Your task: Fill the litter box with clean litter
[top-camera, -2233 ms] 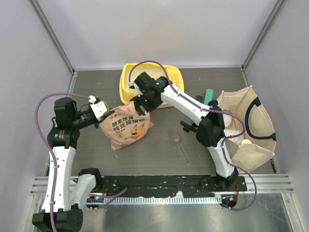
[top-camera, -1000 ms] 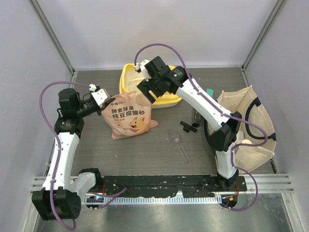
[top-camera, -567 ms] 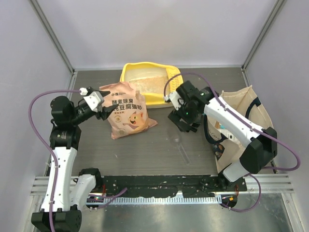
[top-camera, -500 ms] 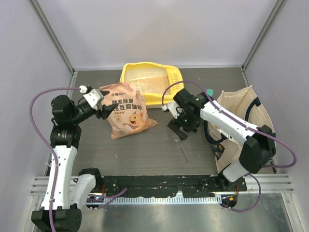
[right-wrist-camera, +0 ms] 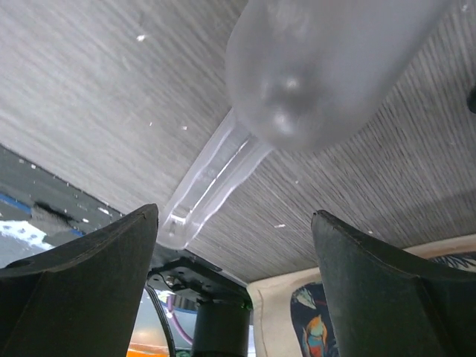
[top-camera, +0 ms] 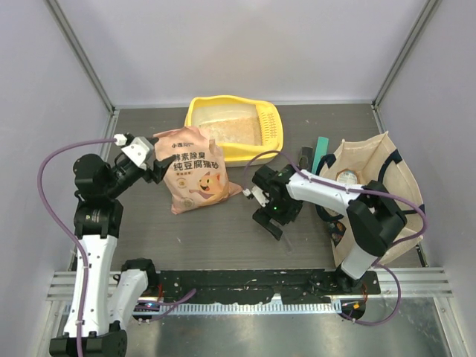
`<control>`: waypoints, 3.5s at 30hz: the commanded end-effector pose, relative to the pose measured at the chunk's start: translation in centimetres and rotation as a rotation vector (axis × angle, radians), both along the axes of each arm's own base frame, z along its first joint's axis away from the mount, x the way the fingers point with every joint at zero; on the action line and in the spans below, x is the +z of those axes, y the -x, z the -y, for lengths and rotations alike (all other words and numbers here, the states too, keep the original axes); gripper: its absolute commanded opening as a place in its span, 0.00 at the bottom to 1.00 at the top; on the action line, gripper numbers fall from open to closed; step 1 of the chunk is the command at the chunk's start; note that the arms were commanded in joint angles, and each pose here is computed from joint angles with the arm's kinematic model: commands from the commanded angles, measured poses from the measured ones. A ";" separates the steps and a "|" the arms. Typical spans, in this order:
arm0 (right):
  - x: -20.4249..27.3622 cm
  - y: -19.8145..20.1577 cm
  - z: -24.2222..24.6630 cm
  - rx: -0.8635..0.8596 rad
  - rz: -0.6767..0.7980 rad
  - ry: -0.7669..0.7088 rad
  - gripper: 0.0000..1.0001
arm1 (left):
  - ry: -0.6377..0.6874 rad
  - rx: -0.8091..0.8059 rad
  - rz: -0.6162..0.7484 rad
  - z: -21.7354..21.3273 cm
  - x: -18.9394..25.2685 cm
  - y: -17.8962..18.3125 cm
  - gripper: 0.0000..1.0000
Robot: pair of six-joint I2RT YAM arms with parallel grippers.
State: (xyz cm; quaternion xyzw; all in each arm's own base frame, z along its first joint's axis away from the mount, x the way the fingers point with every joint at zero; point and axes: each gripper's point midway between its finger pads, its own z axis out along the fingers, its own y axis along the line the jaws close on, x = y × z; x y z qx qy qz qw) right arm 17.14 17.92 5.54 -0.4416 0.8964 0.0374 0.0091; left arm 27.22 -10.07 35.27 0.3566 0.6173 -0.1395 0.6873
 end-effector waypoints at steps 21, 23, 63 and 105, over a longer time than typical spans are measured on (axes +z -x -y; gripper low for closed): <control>-4.0 -0.1 -0.6 -0.127 -0.007 0.058 0.45 | 0.027 -0.103 0.021 1.8 1.2 -1.1 0.66; -3.4 -0.6 -0.3 -0.112 0.007 0.057 0.21 | 0.027 -0.108 0.035 1.9 1.4 -1.7 0.66; 19.9 -9.0 -5.7 0.297 0.024 -0.687 0.01 | -0.739 -0.423 1.059 19.5 0.7 -6.8 0.67; 42.8 -25.6 -1.0 -0.284 0.653 -1.596 0.82 | 0.393 -0.706 -0.936 19.9 3.2 -8.8 0.00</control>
